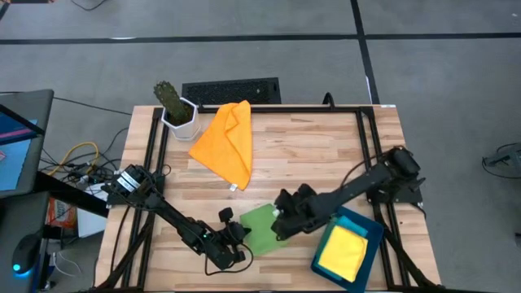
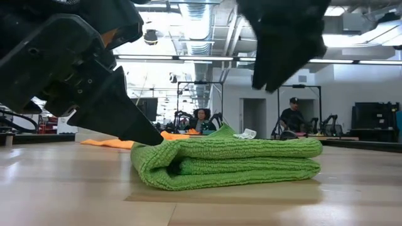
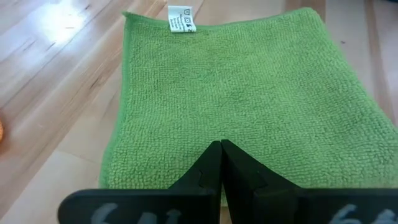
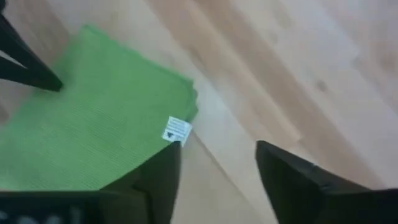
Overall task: Fold microfiber towels
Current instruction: Put the folded green microfiber towel into the blue bin
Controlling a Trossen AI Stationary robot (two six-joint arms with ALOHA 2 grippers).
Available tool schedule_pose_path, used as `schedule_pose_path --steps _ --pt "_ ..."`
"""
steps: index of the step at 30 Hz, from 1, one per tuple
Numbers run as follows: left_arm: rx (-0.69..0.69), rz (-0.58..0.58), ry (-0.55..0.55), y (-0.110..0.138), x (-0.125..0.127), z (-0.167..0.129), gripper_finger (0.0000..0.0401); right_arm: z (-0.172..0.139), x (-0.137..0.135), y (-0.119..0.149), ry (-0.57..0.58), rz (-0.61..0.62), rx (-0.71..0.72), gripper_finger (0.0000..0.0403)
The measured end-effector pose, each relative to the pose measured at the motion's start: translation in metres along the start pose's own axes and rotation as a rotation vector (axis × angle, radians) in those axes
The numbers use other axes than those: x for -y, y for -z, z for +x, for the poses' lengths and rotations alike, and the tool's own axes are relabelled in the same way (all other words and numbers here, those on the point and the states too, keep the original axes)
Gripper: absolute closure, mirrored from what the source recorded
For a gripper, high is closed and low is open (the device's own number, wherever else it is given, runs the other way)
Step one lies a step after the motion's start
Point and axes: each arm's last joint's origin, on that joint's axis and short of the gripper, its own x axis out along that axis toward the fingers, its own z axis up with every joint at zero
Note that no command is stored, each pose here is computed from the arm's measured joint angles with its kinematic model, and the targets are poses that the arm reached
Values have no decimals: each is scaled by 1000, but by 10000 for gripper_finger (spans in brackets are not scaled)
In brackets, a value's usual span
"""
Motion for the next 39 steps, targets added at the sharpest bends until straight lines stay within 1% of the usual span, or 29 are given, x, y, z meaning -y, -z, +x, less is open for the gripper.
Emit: schedule_pose_path --steps 3,5,7,15,20,22,25,28,32,33,35,39 --pt "0 1 0 0 0 0 401 22 -3 -2 -66 71 -38 136" --pt "1 3 0 0 0 0 401 35 -1 3 -52 89 -71 120" --pt "1 6 2 0 1 0 401 43 -10 3 -99 130 -59 110" --pt "5 17 17 -1 2 -1 401 78 -20 16 -64 146 -101 106" --pt "6 22 18 -1 2 -1 401 96 -29 15 -158 155 -153 109" --pt "6 23 18 -1 2 -1 401 100 -32 15 -167 167 -166 124" --pt "6 23 18 -1 2 -1 401 101 -31 17 -145 183 -174 171" --pt "6 23 17 -1 2 -1 401 101 -30 18 -136 174 -187 242" --pt "6 31 17 -1 2 -1 401 101 -33 18 -171 154 -197 351" --pt "6 33 17 -1 2 -1 401 101 -33 18 -175 145 -200 373" --pt "6 40 17 -1 2 -1 401 101 -33 18 -180 134 -203 385" --pt "10 67 26 -4 2 -5 401 89 -31 18 -185 136 -199 385"
